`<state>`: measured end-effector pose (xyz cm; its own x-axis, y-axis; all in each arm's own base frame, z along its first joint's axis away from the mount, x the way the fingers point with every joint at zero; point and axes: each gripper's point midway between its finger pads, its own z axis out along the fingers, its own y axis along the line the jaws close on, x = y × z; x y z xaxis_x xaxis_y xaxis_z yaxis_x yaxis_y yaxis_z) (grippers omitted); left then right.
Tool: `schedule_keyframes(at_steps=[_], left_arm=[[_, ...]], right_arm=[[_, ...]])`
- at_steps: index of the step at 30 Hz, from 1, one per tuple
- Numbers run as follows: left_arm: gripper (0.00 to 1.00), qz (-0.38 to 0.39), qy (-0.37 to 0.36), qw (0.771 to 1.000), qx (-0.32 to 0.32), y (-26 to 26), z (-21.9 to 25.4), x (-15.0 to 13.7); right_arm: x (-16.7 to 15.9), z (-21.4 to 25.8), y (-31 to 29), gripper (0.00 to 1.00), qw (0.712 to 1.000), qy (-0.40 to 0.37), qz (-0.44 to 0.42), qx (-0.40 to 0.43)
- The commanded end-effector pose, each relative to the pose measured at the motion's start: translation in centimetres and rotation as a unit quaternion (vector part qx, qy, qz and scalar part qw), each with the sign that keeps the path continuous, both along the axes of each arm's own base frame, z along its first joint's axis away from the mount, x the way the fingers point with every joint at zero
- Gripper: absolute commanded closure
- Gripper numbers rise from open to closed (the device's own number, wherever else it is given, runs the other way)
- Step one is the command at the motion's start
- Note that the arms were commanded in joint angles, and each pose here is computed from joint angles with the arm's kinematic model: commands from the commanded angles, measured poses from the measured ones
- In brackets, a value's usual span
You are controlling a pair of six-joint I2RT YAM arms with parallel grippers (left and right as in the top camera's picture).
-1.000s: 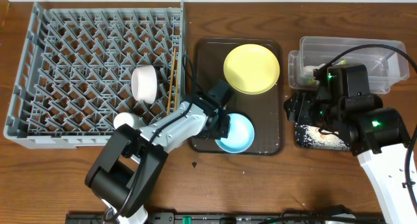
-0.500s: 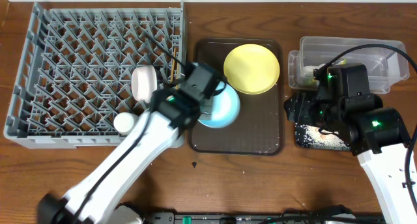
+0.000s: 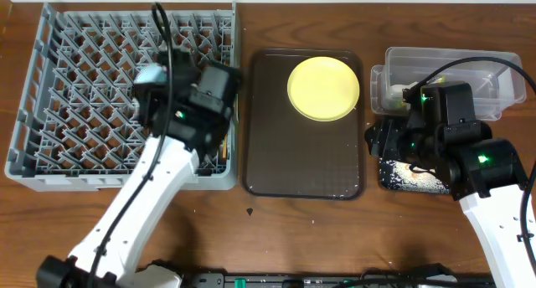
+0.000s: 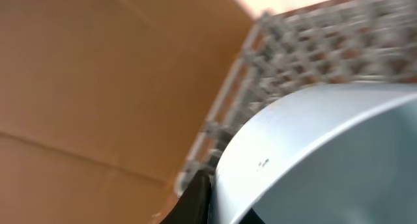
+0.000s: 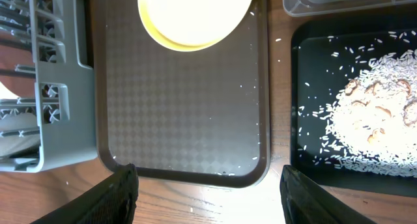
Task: Sort waste into correct bins and load items into the dishwasher
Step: 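Lift the light-blue bowl and place it in the dish rack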
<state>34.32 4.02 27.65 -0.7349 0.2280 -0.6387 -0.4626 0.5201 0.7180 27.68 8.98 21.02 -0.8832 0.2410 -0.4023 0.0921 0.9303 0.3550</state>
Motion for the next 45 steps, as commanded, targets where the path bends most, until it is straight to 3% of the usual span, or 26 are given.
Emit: schedule_keyframes(at_steps=[1,9,20,42,45], left_arm=[[0.92,0.061,0.049,0.994,0.075,3.9,0.4,0.1],[0.92,0.144,0.076,0.983,0.081,10.2,-2.2,1.5],[0.92,0.148,0.144,0.975,0.077,12.4,-8.1,4.2],[0.92,0.109,0.173,0.978,0.043,11.4,-12.2,5.8],[0.88,0.102,0.171,0.979,0.042,10.9,-12.2,6.0]], right_arm=[[0.1,0.5,-0.2,0.32,1.000,-0.008,-0.007,0.003],[0.1,0.5,-0.2,0.32,1.000,-0.008,-0.007,0.002],[0.1,0.5,-0.2,0.32,1.000,-0.007,-0.007,0.002],[0.1,0.5,-0.2,0.32,1.000,-0.007,-0.007,0.002],[0.1,0.5,-0.2,0.32,1.000,-0.008,-0.007,0.002]])
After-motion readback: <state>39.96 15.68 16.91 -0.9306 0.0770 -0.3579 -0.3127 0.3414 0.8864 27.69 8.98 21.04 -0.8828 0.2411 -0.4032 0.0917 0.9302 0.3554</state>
